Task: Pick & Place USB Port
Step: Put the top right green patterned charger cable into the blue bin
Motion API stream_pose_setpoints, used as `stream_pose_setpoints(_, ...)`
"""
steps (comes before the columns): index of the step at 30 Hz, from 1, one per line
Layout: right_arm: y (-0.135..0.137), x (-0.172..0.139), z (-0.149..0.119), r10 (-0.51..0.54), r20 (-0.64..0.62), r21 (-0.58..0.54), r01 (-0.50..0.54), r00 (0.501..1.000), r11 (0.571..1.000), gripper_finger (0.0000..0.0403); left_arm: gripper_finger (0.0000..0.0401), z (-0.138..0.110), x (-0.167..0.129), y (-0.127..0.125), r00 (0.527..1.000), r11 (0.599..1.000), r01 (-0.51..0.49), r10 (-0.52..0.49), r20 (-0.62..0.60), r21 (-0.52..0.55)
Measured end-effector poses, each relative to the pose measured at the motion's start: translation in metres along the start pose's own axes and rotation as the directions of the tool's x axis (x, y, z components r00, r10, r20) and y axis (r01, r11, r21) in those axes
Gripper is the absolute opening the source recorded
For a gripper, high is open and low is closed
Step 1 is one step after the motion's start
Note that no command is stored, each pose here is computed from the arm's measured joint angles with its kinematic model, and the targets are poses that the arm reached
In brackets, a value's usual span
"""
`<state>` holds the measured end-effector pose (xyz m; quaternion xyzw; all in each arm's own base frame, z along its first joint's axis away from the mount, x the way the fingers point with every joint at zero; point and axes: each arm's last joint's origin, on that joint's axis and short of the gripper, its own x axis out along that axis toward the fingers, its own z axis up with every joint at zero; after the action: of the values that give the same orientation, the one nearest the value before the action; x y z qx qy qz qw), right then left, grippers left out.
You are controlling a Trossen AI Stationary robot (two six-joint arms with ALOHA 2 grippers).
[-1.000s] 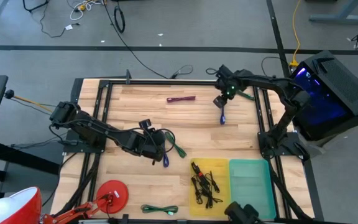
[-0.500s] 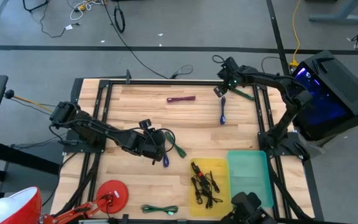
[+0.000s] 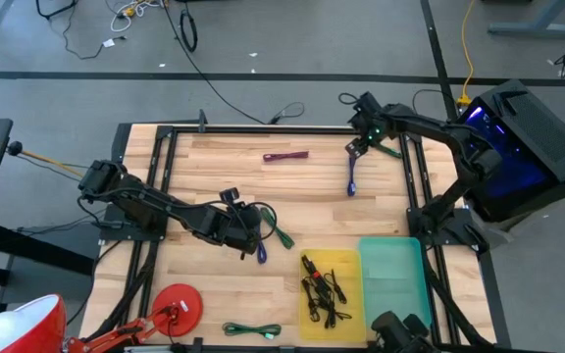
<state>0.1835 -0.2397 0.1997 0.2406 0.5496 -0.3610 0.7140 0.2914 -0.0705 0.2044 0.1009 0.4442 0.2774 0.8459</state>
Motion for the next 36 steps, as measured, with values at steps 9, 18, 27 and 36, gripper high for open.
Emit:
stream_pose_setpoints(9,-0.027,0.002,-0.005,-0.075,-0.043,0.074,0.078,0.996,0.994,0.0210,0.0112,0.001,0.000,-0.001,1.000,1.000,0.009,-0.009,0.003,-0.006)
stream_pose_setpoints(18,-0.045,0.016,-0.010,-0.070,-0.121,0.100,0.082,0.990,0.992,0.0210,0.0112,0.002,0.002,0.002,1.000,1.000,0.003,-0.003,0.002,-0.015)
stream_pose_setpoints(27,-0.053,0.030,-0.011,-0.037,-0.160,0.087,0.051,0.986,0.995,0.0210,0.0112,0.005,0.007,0.007,1.000,1.000,-0.010,0.010,0.001,-0.028)
stream_pose_setpoints(36,-0.058,0.034,-0.005,-0.073,-0.107,0.069,0.081,0.992,0.994,0.0210,0.0112,0.009,0.011,0.010,1.000,1.000,0.004,-0.004,0.009,-0.027)
